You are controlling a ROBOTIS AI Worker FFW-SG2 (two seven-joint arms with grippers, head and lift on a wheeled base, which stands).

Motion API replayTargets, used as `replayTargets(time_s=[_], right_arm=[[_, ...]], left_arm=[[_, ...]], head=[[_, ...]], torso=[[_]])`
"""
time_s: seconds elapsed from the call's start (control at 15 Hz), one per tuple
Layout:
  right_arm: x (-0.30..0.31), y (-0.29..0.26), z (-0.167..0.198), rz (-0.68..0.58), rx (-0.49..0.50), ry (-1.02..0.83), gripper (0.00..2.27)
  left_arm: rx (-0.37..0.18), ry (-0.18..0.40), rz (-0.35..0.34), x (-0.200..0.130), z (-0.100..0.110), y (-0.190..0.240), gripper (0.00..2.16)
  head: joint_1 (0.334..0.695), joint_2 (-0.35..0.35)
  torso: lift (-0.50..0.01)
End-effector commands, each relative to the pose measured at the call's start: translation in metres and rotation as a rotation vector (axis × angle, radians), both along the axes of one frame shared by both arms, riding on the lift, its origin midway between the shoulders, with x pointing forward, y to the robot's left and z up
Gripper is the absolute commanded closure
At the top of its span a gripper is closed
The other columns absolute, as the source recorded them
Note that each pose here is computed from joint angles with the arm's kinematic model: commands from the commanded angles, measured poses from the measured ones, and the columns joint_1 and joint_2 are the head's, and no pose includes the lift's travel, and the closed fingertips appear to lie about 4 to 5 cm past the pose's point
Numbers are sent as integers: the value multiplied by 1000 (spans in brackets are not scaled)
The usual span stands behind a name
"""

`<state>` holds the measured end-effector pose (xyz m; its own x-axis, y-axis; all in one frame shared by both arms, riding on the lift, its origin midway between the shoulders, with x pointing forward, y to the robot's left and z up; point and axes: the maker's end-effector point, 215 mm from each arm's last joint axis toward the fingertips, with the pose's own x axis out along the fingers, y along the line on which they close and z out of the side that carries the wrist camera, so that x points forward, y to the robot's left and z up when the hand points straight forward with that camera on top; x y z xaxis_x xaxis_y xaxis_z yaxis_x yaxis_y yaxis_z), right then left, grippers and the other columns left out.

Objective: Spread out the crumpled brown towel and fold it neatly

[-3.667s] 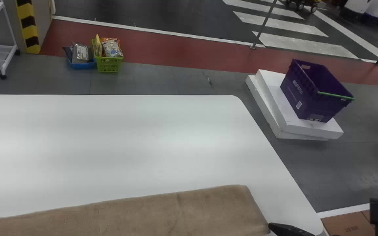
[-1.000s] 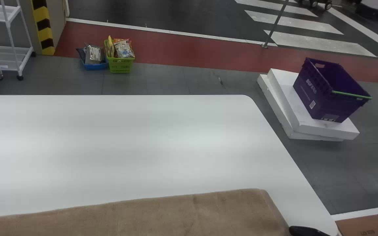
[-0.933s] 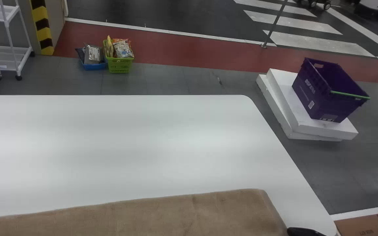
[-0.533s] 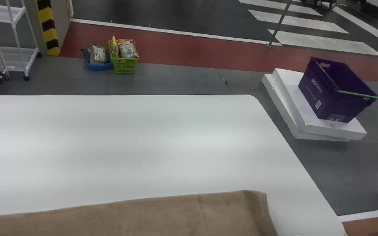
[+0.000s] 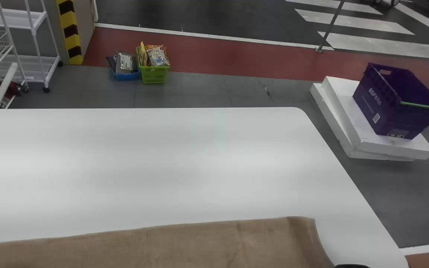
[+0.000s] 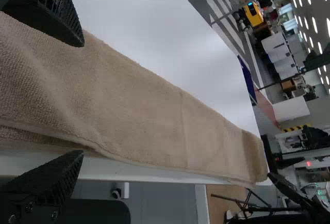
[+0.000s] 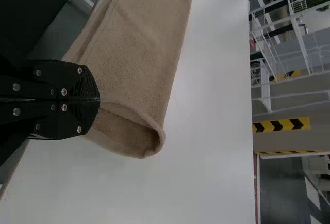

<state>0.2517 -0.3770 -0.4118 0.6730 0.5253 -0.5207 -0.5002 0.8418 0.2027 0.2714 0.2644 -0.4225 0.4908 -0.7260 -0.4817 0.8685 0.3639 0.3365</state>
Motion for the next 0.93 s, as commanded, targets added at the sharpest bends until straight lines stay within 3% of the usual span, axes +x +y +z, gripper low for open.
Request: replayTargets(time_s=[0.0,0.2,0.4,0.6,0.67,0.87], right_arm=[[0,-3,4,-9,13,-10,1322],[0,-5,5,-14,13,-12,1322],[0,-5,5,-16,13,-12,1322],[0,-6,6,-17,11,-13,1322],[0,-5,6,-18,13,-12,1322],[0,-5,7,-18,14,-16,1322]], left_arm=[[-12,4,1,0,0,-3,76],[-52,-17,8,8,9,-12,83],[-138,43,97,24,8,-15,100],[-227,93,131,35,20,-31,103],[-262,112,124,36,25,-47,103],[-293,143,75,34,22,-86,130]], head=[[695,-258],[695,-271],[695,-283],[695,-289],[695,-295],[695,-338]], torso=[[-128],[-128],[-128],[-128],[-128],[-128]])
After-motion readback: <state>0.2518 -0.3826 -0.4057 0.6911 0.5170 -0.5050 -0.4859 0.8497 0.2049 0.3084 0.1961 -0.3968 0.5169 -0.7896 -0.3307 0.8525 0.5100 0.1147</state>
